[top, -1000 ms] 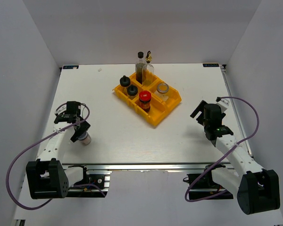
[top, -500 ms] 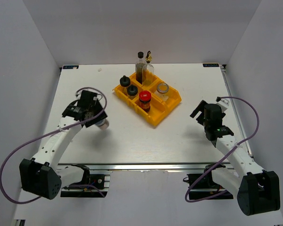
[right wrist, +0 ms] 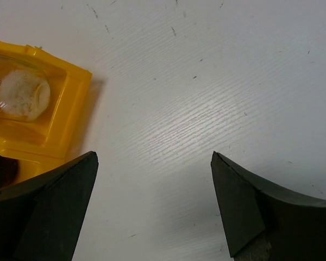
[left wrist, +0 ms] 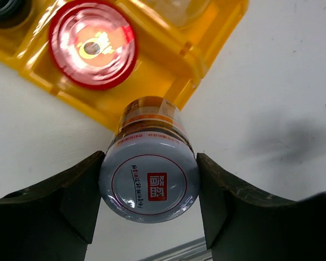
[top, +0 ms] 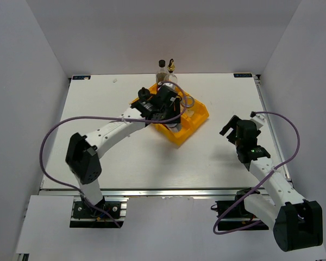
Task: Organize the condiment bottles
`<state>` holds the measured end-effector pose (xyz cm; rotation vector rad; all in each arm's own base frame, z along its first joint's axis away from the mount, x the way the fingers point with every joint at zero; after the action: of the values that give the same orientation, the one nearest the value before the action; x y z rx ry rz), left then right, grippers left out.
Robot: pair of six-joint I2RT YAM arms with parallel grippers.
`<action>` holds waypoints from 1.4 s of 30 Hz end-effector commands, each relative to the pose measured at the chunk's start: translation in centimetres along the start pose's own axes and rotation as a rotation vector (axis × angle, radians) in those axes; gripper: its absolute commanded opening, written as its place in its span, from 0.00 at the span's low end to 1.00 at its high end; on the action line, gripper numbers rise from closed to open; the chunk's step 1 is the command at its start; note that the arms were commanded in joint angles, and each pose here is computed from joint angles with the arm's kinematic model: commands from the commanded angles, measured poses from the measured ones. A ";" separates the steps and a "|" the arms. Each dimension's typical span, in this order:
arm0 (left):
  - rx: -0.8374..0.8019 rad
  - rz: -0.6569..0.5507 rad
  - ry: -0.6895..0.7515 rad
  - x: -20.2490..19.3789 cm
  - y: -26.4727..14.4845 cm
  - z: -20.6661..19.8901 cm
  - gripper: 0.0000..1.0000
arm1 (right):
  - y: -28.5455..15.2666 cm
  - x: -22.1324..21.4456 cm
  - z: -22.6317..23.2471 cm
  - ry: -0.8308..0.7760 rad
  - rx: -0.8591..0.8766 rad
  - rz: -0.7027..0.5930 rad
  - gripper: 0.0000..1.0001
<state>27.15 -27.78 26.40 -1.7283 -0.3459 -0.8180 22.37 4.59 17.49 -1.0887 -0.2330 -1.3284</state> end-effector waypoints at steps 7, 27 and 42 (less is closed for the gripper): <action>-0.047 -0.152 0.023 5.7 2.5 -3.1 0.00 | 0.0 0.6 -0.1 0.006 0.006 -0.044 0.89; 0.131 0.021 0.080 2.7 8.6 -3.0 0.28 | 0.8 0.4 -0.2 0.000 -0.015 -0.023 0.89; 0.012 -0.026 0.096 4.3 5.9 -3.8 0.98 | 0.1 1.1 0.2 -0.013 -0.011 -0.021 0.89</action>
<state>32.70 -34.01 19.78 -1.5899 -0.2027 -0.8004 22.60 4.15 16.76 -1.1258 -0.2050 -1.3227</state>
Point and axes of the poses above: each gripper's point midway between its finger pads, its own y axis out along the fingers, its own z axis along the line the jaws close on, x = y × z, the point moved 10 cm from there along -y, back along the fingers, and after that the axes turned 14 degrees about y, right-handed, at the moved point
